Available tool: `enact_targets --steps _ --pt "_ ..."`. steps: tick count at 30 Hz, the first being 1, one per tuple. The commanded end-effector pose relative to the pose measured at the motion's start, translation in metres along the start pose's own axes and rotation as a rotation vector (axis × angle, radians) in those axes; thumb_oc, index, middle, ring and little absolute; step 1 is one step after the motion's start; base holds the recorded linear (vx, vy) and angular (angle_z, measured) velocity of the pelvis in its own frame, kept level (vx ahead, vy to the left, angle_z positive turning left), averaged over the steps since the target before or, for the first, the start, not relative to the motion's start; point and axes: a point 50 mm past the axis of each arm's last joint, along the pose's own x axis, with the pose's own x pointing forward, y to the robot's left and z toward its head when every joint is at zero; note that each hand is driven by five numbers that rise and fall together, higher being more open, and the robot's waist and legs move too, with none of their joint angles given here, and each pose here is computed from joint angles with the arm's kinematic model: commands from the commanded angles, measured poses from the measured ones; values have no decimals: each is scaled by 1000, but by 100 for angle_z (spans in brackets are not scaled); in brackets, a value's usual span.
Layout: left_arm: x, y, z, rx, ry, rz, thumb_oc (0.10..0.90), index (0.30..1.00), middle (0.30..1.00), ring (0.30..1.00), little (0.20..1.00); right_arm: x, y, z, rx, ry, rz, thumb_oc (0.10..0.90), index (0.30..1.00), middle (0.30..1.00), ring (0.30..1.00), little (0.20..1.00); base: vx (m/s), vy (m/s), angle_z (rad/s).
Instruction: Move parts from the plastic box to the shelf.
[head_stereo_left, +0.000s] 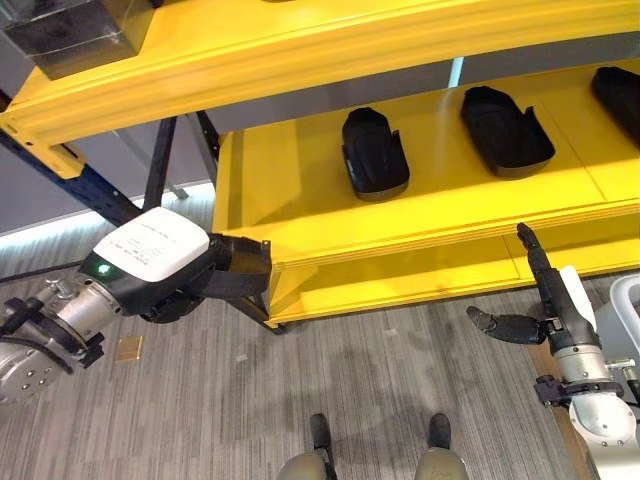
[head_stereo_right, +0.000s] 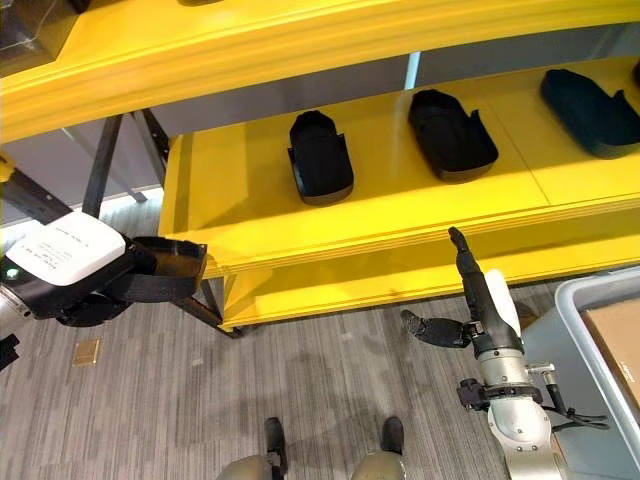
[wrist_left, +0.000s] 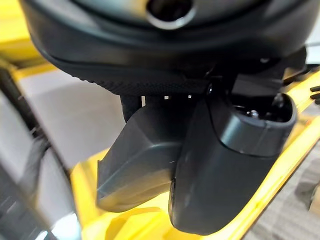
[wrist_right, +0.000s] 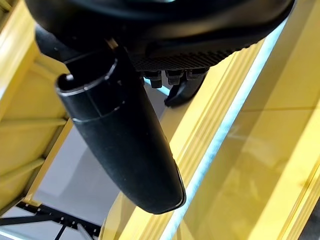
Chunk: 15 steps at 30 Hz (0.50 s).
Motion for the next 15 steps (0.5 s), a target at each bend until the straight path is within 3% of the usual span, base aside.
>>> enact_targets --steps 1,15 --pt "-2 66 -14 211 38 282 400 300 300 300 300 14 -16 39 -37 -236 -63 900 1000 1000 1000 1000 35 98 -21" --pt "13 92 8 343 -98 350 400 300 300 300 300 12 -9 36 -30 -215 -16 900 1000 1000 1000 1000 26 33 -2"
